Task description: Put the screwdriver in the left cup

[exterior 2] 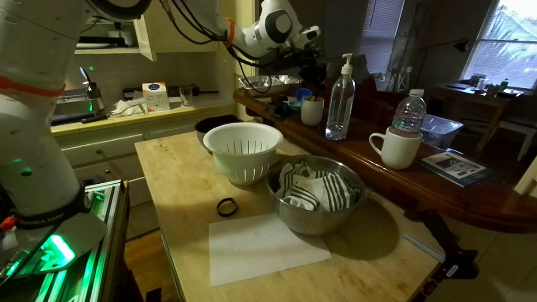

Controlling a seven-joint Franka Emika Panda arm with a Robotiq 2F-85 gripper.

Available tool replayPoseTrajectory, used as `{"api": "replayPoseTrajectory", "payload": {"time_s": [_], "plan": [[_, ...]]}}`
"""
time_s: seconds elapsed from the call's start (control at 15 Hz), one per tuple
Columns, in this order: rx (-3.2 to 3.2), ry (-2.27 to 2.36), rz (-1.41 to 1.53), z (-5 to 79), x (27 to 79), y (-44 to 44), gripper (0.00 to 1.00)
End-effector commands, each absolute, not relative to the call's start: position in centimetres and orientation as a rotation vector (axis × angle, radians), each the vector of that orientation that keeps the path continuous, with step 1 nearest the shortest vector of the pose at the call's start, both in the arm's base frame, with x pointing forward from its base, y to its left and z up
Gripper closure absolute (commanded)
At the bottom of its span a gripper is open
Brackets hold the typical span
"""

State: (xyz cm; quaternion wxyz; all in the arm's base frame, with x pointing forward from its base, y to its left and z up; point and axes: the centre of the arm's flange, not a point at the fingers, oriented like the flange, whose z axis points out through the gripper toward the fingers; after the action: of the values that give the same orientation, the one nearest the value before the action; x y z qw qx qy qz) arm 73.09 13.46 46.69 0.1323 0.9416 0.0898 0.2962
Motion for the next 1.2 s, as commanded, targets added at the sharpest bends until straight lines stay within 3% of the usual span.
{"api": "replayPoseTrajectory", "payload": {"time_s": [0.0, 1.0, 1.13], "plan": [[2.753, 0.250, 0.826, 45.7, 73.1, 13.9, 0.94], [2.770, 0.228, 0.779, 44.5, 72.4, 13.3, 0.92], [2.768, 0.225, 0.778, 44.6, 72.4, 13.1, 0.57]]}}
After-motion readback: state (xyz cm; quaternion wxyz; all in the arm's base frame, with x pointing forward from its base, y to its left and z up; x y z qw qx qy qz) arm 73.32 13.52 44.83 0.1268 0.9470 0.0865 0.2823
